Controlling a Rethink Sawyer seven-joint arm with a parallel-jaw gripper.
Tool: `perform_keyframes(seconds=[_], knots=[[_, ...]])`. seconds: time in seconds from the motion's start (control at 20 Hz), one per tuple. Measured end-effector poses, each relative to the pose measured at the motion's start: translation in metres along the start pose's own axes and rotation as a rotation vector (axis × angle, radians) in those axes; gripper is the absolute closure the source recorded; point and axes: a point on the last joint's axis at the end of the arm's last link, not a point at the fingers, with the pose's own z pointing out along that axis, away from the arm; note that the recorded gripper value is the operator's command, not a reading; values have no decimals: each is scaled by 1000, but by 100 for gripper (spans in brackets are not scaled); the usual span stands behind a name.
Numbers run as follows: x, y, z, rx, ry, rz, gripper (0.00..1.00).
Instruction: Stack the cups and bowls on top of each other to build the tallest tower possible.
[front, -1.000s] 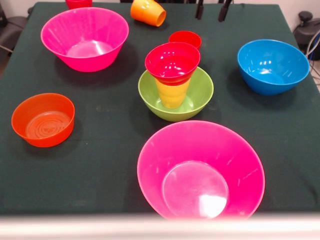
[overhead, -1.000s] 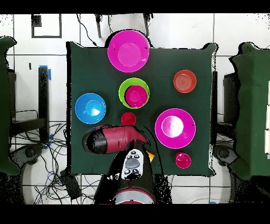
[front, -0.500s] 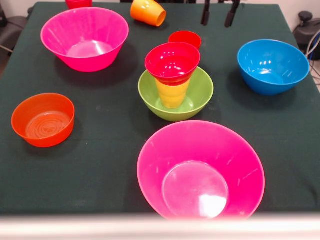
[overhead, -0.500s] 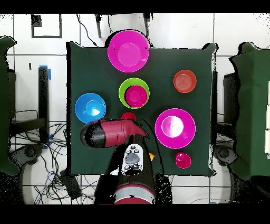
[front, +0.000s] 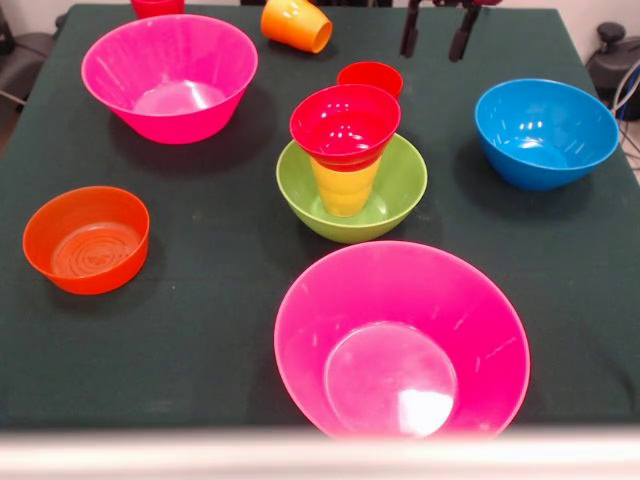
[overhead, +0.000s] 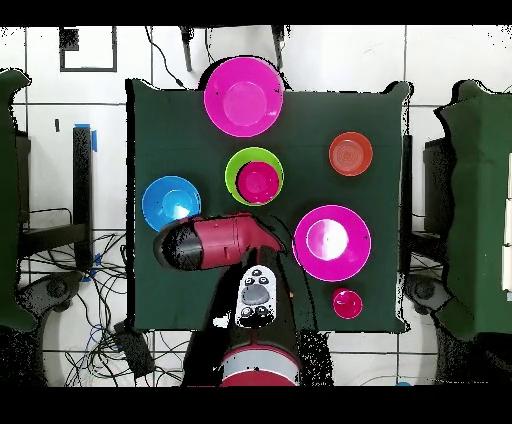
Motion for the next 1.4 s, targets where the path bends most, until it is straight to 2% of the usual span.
perform_keyframes(seconds=[0.5, 0.9, 1.2, 1.25, 1.4], knots=[[-22, -3, -5, -2, -40, 7, 0], [-23, -7, -4, 7, -48, -14, 0], [-20, -26, 0, 25, -45, -26, 0], [-17, -37, 3, 31, -39, -23, 0], [-13, -48, 6, 37, -31, -19, 0]])
